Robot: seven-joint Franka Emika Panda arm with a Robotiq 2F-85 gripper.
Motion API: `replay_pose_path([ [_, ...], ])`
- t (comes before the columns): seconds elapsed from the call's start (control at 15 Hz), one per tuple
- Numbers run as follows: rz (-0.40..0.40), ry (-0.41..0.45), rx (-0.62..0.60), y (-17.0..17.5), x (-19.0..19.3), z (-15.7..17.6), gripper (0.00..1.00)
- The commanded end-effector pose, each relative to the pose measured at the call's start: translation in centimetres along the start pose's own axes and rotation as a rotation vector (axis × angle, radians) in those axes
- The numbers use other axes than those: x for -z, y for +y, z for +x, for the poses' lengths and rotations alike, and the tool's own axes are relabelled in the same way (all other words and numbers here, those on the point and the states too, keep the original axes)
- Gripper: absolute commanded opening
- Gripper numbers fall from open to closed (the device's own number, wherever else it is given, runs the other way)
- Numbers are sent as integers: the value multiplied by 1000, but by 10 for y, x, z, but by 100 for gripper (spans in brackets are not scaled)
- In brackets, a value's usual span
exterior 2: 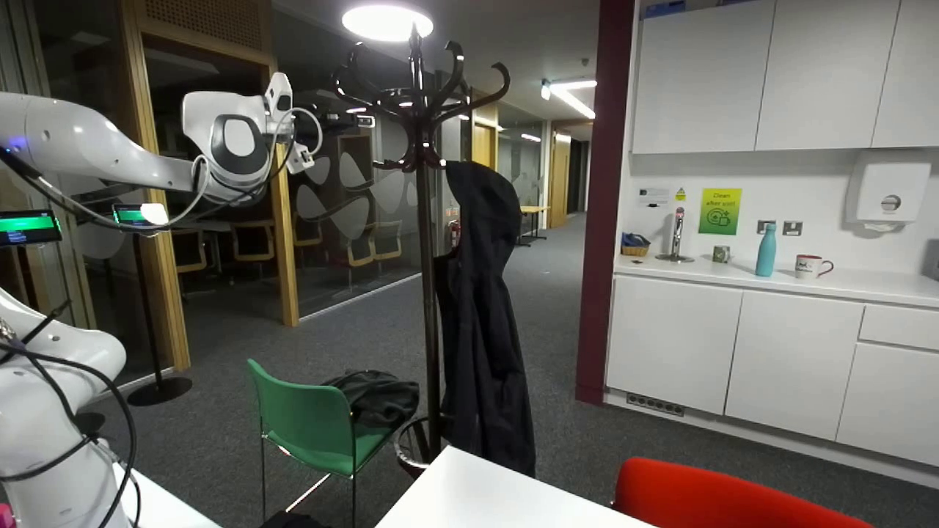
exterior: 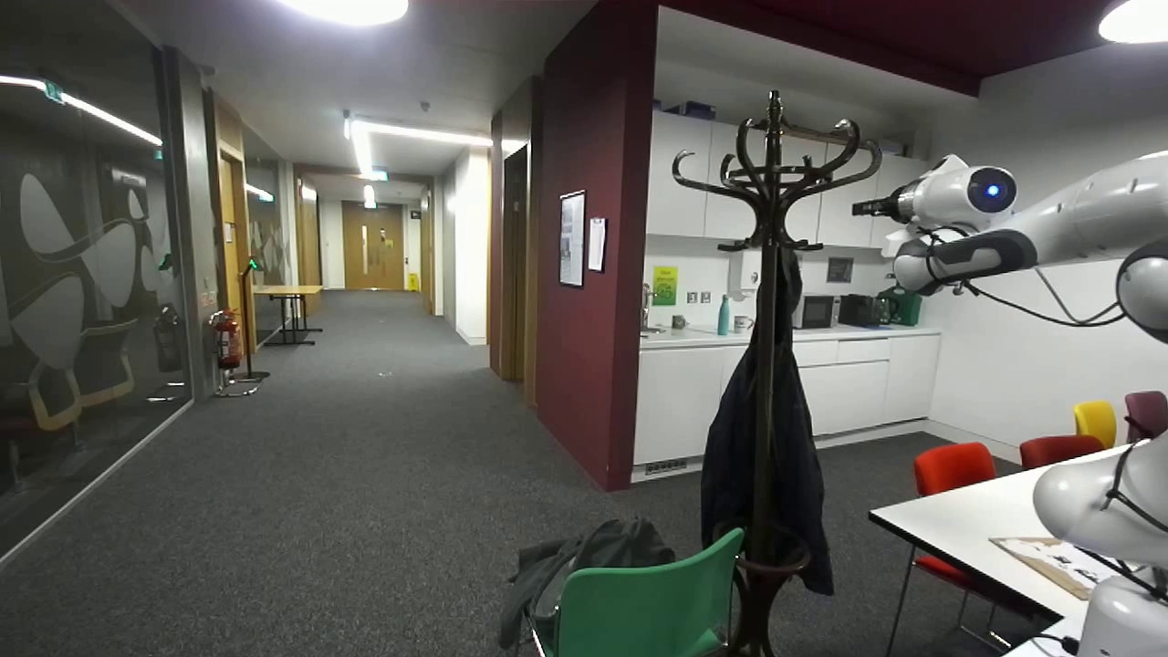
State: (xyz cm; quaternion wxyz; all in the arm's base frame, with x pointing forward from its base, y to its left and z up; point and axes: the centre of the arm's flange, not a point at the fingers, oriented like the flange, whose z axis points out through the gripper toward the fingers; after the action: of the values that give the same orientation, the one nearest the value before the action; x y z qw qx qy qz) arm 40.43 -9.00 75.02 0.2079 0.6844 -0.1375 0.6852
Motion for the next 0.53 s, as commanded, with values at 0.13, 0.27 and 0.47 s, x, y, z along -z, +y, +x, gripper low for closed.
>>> replay_pose_path([
  [0.13,33,104,8,-25,-28,28,100],
  [0.27,40,124,15,-34,-33,39,100],
  [0.47,46,152,22,-42,-41,53,100],
])
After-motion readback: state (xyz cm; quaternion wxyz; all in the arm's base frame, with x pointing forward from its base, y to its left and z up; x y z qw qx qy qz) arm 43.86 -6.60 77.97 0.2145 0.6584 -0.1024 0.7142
